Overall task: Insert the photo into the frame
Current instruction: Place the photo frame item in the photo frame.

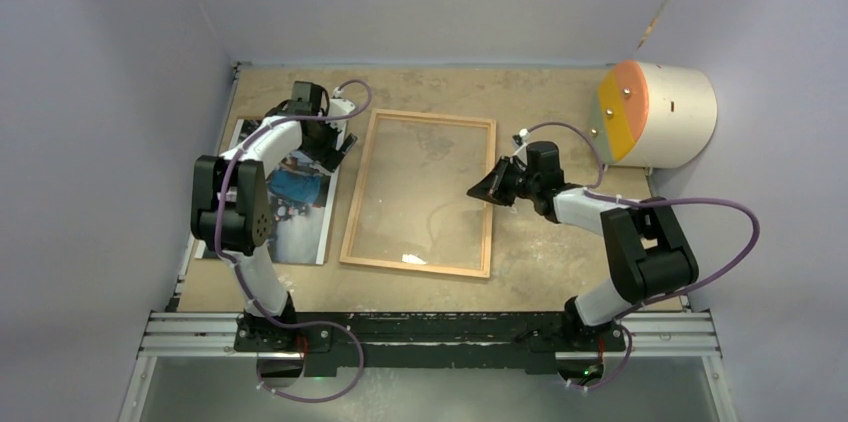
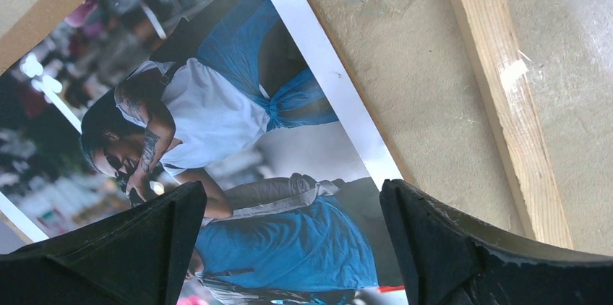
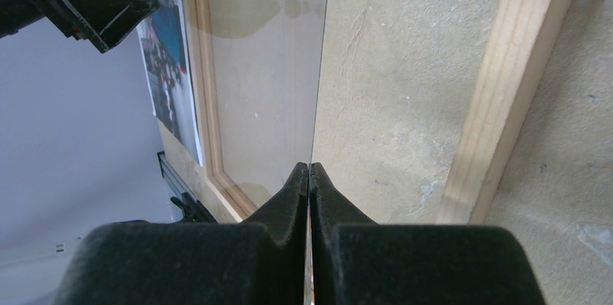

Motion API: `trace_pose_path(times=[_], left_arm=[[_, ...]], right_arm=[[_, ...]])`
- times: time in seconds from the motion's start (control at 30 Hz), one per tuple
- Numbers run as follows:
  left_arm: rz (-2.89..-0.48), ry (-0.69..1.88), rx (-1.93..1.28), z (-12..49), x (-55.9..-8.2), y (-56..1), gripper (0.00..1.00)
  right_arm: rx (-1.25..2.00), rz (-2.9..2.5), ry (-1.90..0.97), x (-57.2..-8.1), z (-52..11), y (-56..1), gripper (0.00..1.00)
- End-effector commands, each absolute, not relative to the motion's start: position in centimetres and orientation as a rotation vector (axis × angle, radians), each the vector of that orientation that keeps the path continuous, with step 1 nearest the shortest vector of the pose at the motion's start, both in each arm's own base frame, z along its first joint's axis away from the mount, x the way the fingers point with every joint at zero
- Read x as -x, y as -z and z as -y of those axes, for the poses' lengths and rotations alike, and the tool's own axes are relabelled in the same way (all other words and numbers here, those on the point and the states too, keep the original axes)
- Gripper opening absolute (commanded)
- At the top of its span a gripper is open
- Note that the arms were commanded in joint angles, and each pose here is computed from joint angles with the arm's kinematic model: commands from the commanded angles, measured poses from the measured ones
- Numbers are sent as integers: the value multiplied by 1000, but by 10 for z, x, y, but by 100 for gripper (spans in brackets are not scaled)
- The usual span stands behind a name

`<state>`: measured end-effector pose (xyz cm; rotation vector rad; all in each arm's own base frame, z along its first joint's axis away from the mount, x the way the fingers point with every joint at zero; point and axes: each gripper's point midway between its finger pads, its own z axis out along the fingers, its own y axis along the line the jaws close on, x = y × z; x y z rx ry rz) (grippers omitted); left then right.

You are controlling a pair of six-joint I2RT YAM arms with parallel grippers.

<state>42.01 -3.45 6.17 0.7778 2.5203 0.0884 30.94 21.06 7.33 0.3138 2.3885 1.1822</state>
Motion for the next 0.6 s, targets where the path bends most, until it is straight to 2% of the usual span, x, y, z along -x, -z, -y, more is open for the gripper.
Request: trace_pose_path(times=[0.0,0.57], left_arm=[[-2486,-108,-790,36,-432,-72,100],[-2498,-102,-815,44,-428,-60,100]], right_arm=[[-302,-2341,-1205,-318,-213,-77,0],[-316,-2297,-1132,-323,-201,-84,0]])
